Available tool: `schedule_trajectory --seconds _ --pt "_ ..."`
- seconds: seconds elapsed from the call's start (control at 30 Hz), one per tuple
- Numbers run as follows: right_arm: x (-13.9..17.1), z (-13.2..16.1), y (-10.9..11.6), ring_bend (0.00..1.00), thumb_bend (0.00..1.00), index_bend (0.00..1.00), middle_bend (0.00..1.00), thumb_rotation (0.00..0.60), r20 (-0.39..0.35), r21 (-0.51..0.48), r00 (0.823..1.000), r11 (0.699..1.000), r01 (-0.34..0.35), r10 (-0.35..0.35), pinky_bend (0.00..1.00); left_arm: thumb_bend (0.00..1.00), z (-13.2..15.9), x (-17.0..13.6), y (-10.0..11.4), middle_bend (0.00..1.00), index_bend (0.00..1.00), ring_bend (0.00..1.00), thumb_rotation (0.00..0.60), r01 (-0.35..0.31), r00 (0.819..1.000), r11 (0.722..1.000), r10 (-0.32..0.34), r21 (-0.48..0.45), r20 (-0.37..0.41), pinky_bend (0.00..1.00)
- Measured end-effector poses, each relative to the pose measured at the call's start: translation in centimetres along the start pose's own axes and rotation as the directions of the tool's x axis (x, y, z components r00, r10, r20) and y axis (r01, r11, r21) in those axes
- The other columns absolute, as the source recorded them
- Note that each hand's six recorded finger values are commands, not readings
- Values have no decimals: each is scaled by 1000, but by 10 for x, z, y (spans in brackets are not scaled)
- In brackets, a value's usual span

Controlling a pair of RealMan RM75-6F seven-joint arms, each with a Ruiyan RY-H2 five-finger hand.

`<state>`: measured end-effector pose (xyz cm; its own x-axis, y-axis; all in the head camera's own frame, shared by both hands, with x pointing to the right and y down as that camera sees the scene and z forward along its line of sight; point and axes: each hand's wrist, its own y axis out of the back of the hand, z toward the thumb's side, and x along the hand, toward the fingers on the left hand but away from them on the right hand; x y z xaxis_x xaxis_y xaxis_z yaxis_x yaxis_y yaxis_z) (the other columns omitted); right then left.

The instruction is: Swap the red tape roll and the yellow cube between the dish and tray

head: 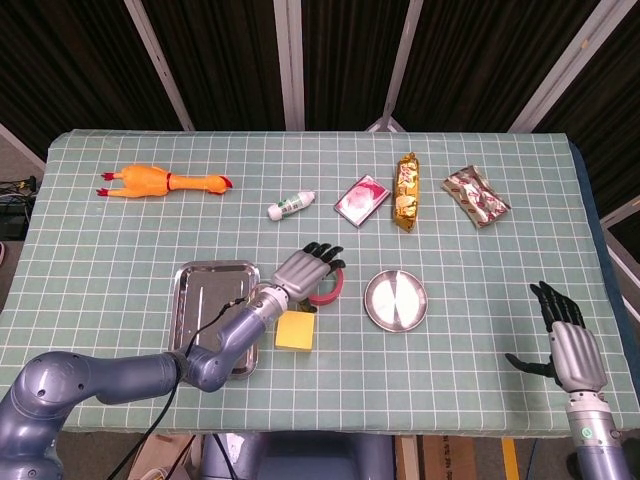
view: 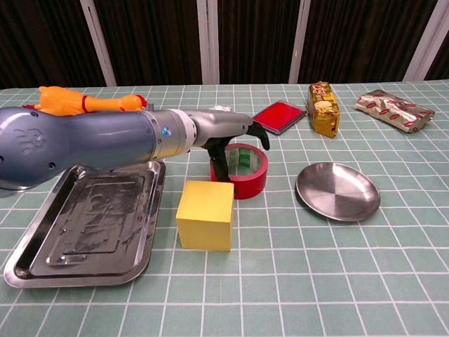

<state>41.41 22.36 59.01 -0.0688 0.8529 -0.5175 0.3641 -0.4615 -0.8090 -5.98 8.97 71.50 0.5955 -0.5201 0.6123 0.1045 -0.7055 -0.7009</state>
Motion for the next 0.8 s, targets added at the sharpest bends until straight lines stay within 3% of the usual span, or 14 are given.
schedule_trajectory --seconds 0.3,0.47,0.6,0.8 --pt "-1 0 1 0 0 16 0 600 -1 -19 1000 1000 -5 5 0 59 4 7 -12 84 224 6 600 21 999 1000 -21 -5 33 210" --pt "-1 -1 2 0 0 17 0 600 -5 -28 1000 1000 -4 3 0 134 7 10 -16 198 261 132 600 30 999 1000 -29 -5 44 322" --pt "-1 0 2 0 0 19 0 600 -13 -41 1000 999 -5 4 0 270 9 10 -15 316 294 251 600 25 998 1000 -26 5 52 434" --pt "-2 -1 2 0 0 21 0 600 -15 -48 1000 999 -9 9 0 355 10 7 -11 377 336 294 600 14 998 1000 -15 8 55 456"
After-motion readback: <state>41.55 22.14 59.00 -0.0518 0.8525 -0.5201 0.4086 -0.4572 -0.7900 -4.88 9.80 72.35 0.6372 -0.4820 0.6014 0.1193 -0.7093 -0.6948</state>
